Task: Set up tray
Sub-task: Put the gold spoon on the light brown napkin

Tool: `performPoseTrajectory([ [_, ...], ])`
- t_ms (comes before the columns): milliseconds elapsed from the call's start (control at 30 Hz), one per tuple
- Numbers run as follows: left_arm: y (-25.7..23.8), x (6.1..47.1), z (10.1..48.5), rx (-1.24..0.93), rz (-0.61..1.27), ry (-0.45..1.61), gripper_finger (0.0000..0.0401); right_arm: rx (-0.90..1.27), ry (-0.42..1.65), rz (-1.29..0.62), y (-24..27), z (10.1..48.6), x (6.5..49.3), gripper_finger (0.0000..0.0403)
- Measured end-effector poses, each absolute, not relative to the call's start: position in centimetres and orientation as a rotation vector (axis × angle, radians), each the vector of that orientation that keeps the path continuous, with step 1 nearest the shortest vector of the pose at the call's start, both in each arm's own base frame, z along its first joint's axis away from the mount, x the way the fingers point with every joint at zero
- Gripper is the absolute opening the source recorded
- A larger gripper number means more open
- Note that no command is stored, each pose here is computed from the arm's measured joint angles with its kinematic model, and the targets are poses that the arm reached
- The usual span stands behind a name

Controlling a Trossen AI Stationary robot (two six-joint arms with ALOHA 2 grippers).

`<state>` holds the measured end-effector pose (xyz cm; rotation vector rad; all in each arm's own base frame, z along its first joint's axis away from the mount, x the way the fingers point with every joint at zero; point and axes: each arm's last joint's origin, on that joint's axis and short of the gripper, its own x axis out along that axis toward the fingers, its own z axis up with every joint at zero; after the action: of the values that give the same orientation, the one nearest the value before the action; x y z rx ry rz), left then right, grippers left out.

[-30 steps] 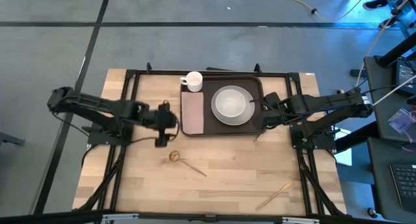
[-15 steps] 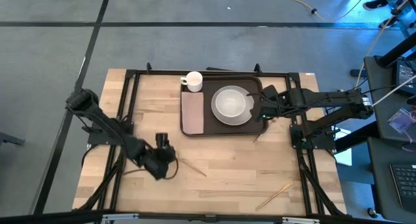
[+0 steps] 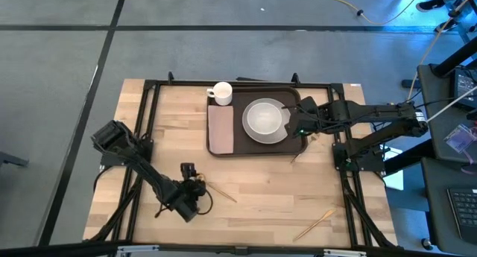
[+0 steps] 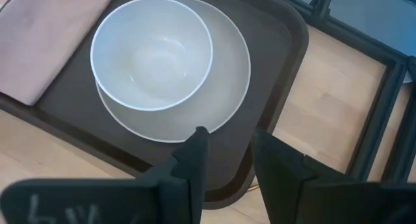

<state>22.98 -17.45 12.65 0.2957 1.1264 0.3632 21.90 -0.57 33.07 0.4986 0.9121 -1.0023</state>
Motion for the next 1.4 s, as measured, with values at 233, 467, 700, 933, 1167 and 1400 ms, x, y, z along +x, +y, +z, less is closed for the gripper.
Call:
performPoseTrajectory([
  [233,-17.2,23.3,12.1,0.278,0.428,1.104,0.0262,0.497,0.912,-1.001,-0.6,33.1,21.9,0.0120],
  [467,-16.9,23.5,12.0,0.263,0.431,1.119,0.0220,0.468,0.910,-1.001,-0.6,33.1,21.9,0.0120],
  [700,-16.3,23.9,11.9,0.228,0.433,1.156,0.0134,0.465,0.910,-0.997,-0.6,33.1,21.9,0.0120],
  [933,-15.7,24.2,12.1,0.213,0.422,1.185,0.0065,0.451,0.921,-0.985,-0.6,33.1,21.9,0.0120],
  [1167,-14.6,25.3,15.6,0.096,0.149,1.356,0.0019,0.474,0.944,-0.956,-0.5,33.1,22.0,0.0120],
  [1400,-10.1,25.6,21.8,-0.214,-0.113,1.326,0.0019,0.392,0.938,-0.867,-0.5,33.2,22.6,0.0120],
])
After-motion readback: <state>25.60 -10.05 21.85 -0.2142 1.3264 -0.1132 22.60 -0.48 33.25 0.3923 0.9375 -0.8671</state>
